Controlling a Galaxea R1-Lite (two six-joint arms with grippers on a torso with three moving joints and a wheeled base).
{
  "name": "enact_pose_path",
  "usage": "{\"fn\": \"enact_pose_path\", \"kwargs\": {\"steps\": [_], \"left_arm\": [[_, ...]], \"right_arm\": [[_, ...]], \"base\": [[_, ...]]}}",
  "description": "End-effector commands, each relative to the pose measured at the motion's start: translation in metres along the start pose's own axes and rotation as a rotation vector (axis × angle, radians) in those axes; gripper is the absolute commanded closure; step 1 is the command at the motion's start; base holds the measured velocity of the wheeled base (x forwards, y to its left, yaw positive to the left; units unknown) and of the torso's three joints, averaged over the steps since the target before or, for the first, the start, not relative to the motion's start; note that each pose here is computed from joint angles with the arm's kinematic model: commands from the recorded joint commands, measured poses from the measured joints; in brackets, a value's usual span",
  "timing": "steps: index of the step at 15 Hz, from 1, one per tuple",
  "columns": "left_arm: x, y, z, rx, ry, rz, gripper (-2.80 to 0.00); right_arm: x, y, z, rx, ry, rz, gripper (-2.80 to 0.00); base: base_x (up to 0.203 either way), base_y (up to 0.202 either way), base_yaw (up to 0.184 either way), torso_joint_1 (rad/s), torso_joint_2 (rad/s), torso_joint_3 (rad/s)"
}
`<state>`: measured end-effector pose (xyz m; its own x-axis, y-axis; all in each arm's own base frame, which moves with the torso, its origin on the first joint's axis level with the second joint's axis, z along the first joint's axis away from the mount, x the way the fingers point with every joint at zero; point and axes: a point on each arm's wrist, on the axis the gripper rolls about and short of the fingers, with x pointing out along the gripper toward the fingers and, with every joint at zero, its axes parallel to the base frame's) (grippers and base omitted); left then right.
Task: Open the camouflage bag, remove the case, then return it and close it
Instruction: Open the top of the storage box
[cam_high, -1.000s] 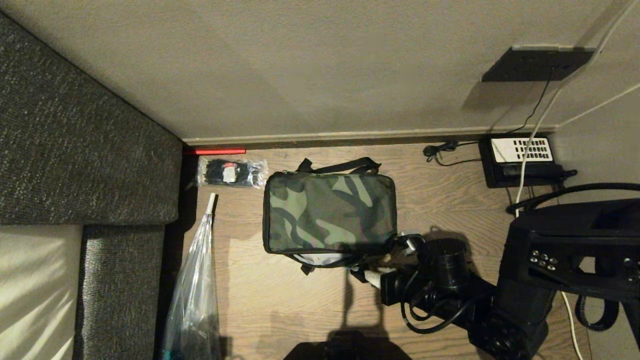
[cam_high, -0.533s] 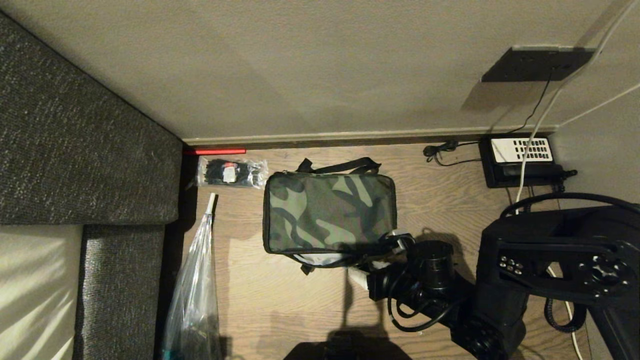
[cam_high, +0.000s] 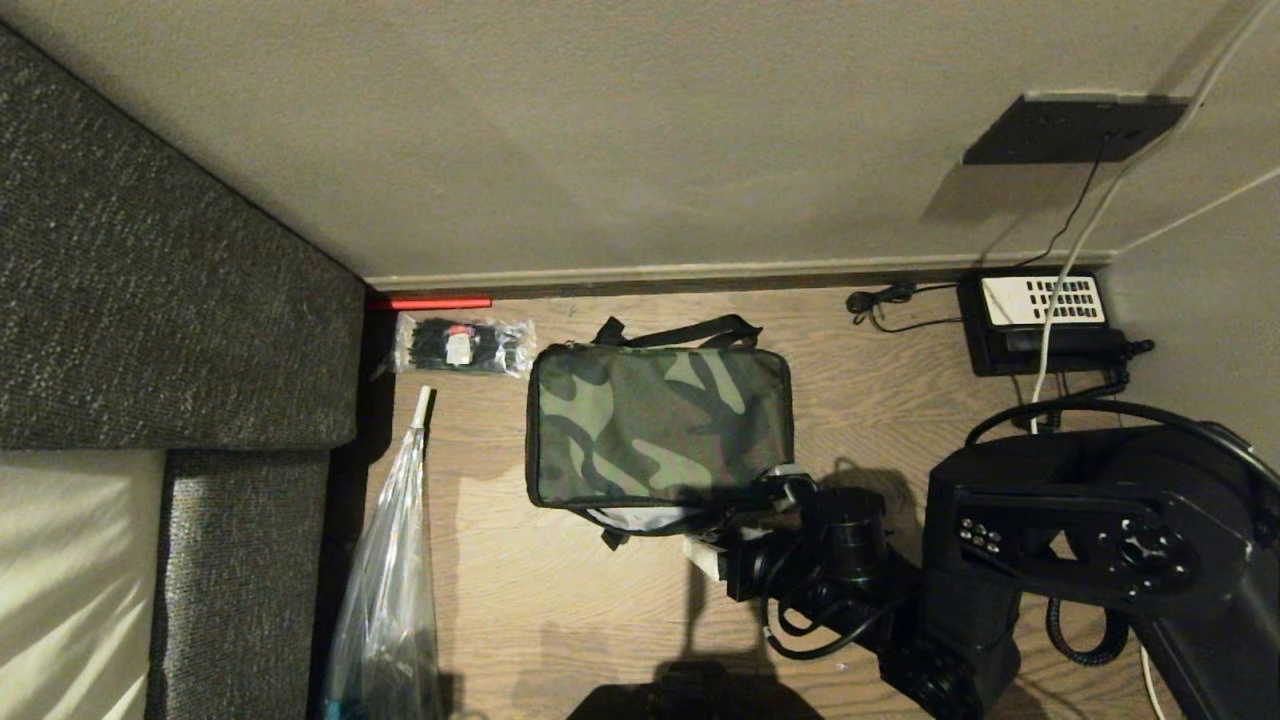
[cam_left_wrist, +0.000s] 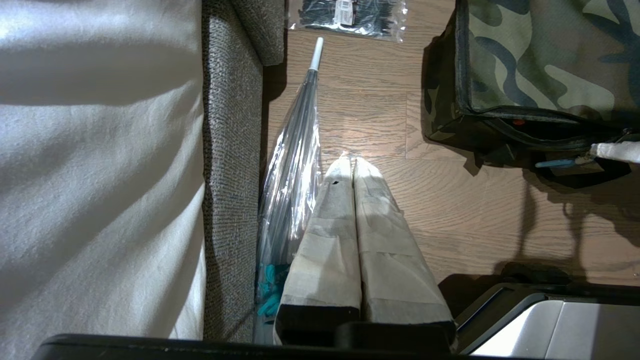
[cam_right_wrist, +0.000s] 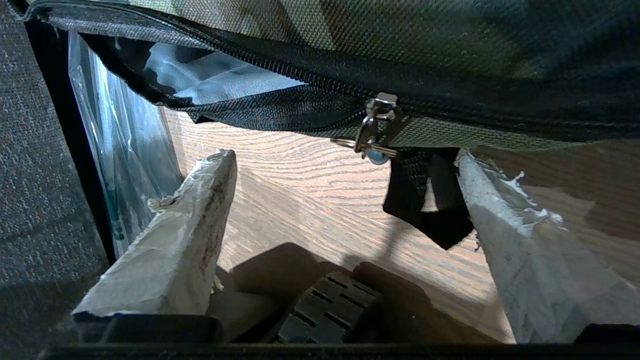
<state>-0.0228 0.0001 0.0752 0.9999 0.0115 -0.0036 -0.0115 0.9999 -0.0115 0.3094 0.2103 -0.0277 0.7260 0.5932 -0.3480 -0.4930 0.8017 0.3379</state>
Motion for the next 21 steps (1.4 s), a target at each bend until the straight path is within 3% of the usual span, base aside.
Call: {"fn": "enact_pose_path", "kwargs": {"steps": [1, 6, 11, 17, 21], "left_arm": [[0.000, 0.000, -0.001, -0.001, 0.002, 0.001, 0.00], [0.000, 0.000, -0.001, -0.001, 0.003, 0.001, 0.00], [0.000, 0.000, -0.001, -0.001, 0.001, 0.001, 0.00], [0.000, 0.000, -0.001, -0.001, 0.001, 0.001, 0.00], [0.000, 0.000, -0.001, -0.001, 0.002, 0.001, 0.00]], "right_arm": [[0.006, 0.001, 0.003, 0.010, -0.034, 0.013, -2.80], [0.004, 0.005, 0.011, 0.035, -0.071, 0.032, -2.80], [0.003, 0.015, 0.014, 0.153, -0.074, 0.069, -2.80], [0.003, 0.021, 0.005, 0.178, -0.038, 0.076, -2.80], [-0.002, 0.026, 0.014, 0.177, -0.063, 0.098, -2.80]], "base": [[0.000, 0.000, 0.000, 0.000, 0.00, 0.000], [0.000, 0.000, 0.000, 0.000, 0.00, 0.000], [0.000, 0.000, 0.000, 0.000, 0.00, 0.000], [0.000, 0.000, 0.000, 0.000, 0.00, 0.000], [0.000, 0.000, 0.000, 0.000, 0.00, 0.000]]}}
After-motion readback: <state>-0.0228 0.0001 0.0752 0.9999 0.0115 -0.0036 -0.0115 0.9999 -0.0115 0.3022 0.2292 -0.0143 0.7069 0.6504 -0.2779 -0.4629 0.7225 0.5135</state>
